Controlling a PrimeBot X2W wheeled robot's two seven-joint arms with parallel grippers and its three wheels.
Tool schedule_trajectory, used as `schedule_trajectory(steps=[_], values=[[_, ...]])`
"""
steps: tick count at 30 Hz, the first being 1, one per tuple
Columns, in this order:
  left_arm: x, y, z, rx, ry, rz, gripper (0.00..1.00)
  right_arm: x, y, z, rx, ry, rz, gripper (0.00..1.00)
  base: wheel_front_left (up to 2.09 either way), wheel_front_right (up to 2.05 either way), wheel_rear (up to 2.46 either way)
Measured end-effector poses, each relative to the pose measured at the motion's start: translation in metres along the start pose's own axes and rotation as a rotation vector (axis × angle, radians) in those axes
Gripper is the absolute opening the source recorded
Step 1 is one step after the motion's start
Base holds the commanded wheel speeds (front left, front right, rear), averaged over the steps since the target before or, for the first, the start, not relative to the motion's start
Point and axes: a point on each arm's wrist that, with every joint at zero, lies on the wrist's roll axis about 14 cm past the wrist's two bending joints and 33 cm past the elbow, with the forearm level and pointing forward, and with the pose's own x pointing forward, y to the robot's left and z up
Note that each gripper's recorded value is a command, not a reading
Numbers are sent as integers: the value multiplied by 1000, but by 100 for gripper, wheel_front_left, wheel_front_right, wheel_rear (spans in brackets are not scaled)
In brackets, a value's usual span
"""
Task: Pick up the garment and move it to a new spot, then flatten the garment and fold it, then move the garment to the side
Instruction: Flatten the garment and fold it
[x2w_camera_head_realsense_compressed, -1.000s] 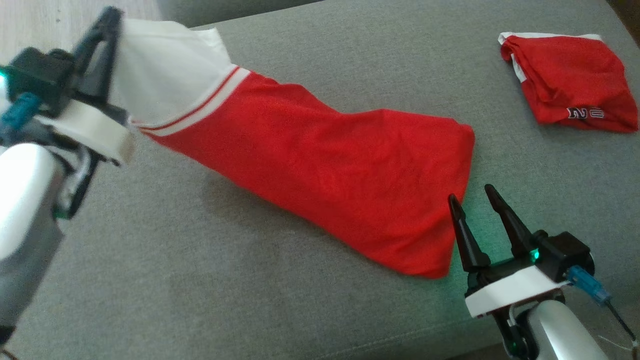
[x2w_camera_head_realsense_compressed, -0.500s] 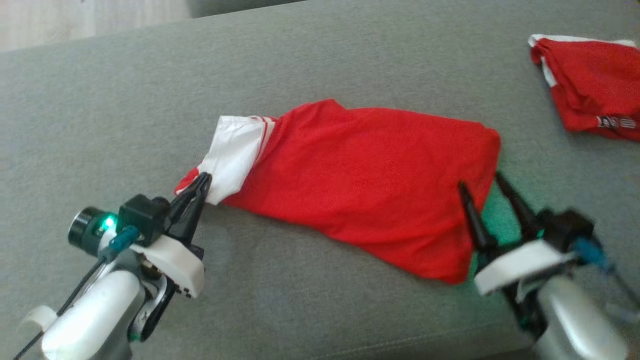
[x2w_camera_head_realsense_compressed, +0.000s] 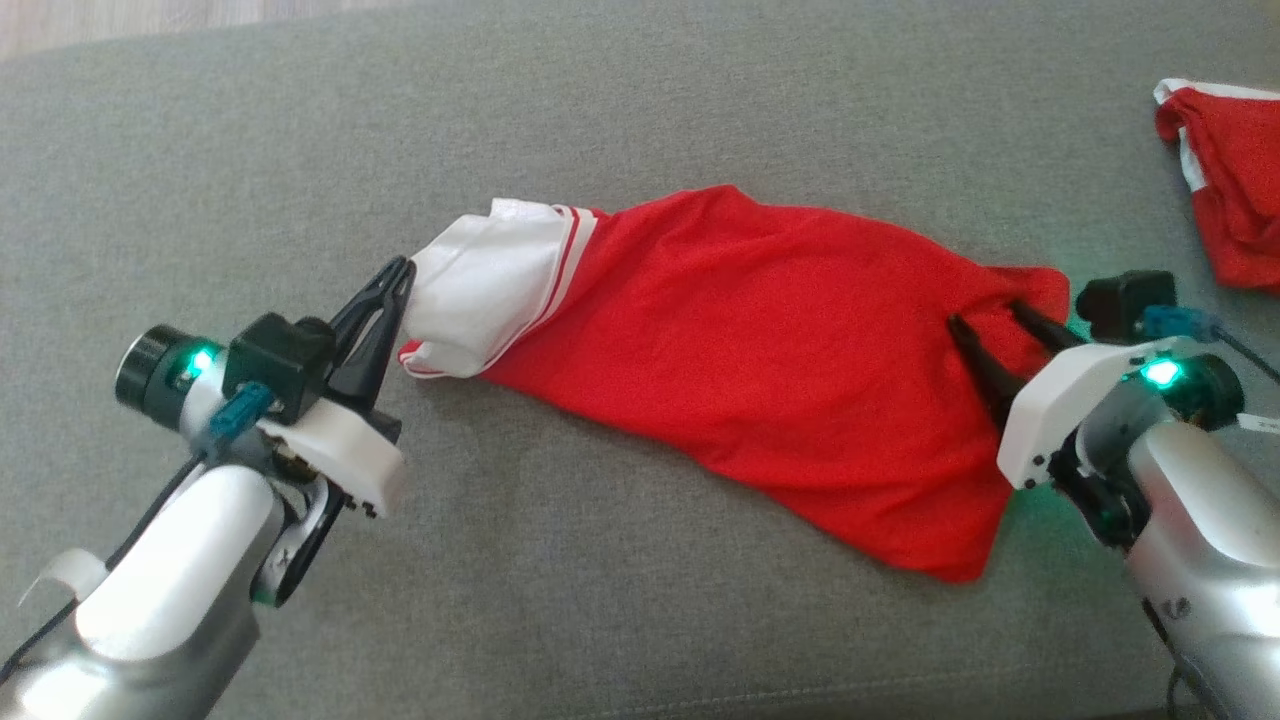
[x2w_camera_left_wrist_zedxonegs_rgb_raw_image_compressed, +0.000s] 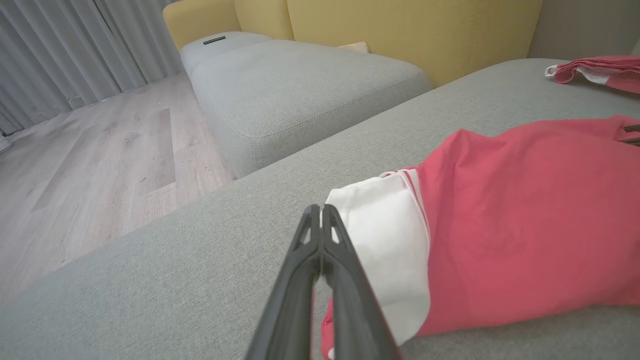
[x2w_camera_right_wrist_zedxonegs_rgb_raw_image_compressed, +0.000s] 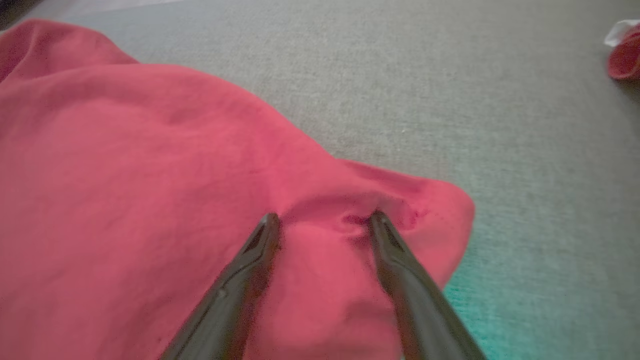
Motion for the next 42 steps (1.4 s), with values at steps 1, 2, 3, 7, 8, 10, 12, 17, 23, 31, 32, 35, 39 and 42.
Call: schedule_trajectory(steps=[1,2,3,7,8,10,12,17,23,31,32,35,39,42], values=[[1,1,0,2,0,1,0,1,2,-1,-10,8,12,0,0,0,0],[2,1,0,6,0,-1,0,2,3,1,-18,0,21,0,0,0,0],[3,1,0,9,-1,-5,0,3,2,9,-28,-24,23,0,0,0,0],[13,4,12,41,-38,-9,0,0,-15,78,-125,-266,-8,0,0,0,0],[15,6,16,48,-52,-6,0,-3,-20,99,-166,-340,-19,0,0,0,0],[20,11,27,54,-80,7,0,-13,-27,138,-246,-461,-45,0,0,0,0],[21,12,32,58,-92,8,0,-24,-30,165,-302,-540,-62,0,0,0,0],[19,11,37,49,-107,18,0,-28,-2,140,-382,-534,4,0,0,0,0],[12,6,25,27,-82,22,0,-36,58,-9,-261,-246,154,0,0,0,0],[8,9,25,22,-85,40,0,-62,90,-36,-109,-213,180,100,0,0,0],[7,8,25,21,-83,39,0,-65,93,-33,-94,-226,181,100,0,0,0],[4,8,24,20,-83,44,0,-76,88,-4,-12,-334,153,100,0,0,0],[2,7,21,18,-78,46,0,-78,72,26,37,-389,117,100,0,0,0],[1,6,17,15,-69,47,0,-64,53,33,62,-355,78,100,0,0,0]])
